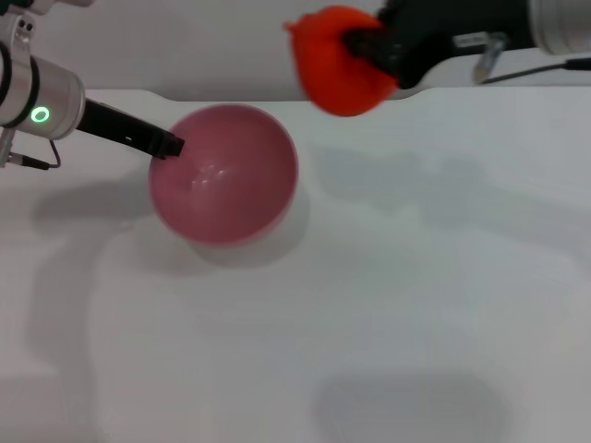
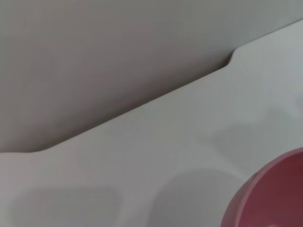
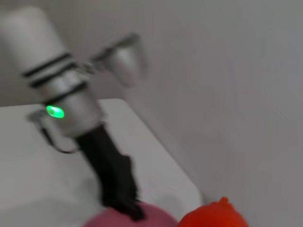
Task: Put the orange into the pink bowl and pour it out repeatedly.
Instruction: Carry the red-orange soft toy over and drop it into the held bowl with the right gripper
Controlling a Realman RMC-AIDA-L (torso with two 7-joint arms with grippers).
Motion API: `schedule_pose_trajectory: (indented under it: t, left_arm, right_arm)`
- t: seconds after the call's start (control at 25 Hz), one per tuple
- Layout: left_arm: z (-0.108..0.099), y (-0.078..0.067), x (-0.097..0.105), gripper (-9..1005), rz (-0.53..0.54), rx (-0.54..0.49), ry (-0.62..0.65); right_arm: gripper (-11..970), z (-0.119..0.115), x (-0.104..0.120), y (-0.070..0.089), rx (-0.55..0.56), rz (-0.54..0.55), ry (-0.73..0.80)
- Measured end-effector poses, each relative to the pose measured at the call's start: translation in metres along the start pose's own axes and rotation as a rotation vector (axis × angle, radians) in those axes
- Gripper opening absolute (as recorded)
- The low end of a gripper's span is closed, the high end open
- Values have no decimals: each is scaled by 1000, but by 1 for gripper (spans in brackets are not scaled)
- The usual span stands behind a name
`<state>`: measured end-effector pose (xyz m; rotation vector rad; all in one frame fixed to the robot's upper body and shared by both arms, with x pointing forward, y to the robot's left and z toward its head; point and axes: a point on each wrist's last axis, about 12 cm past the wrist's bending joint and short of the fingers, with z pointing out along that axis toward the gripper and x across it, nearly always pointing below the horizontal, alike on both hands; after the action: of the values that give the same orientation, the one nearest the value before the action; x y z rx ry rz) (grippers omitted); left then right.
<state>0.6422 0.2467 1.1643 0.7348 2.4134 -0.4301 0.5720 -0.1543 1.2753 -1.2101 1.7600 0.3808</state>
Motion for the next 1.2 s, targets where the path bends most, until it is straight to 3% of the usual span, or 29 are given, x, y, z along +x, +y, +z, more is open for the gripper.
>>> schedule_pose_trajectory:
  t: [0.2, 0.4, 0.6, 0.84, 1.04, 1.2]
  left_arm:
    - [6, -12, -3, 42, 20, 28, 6]
    - [12, -23, -8, 42, 43, 51, 12]
    - [17, -33, -12, 42, 73, 68, 25]
    - [18, -35, -13, 42, 82, 72, 28]
    - [20, -36, -13, 41, 94, 59, 21]
    - [21, -44, -19, 41, 151, 21, -22]
  right_arm:
    - [117, 18, -13, 18, -75, -74, 11]
    - [153, 39, -5, 30, -152, -143, 63]
    - [188, 48, 2, 35, -161, -145, 69]
    - [230, 46, 7, 31, -135, -117, 53]
    - [467, 37, 16, 19, -58, -23, -42]
    - [508, 20, 34, 3, -1, 127, -232]
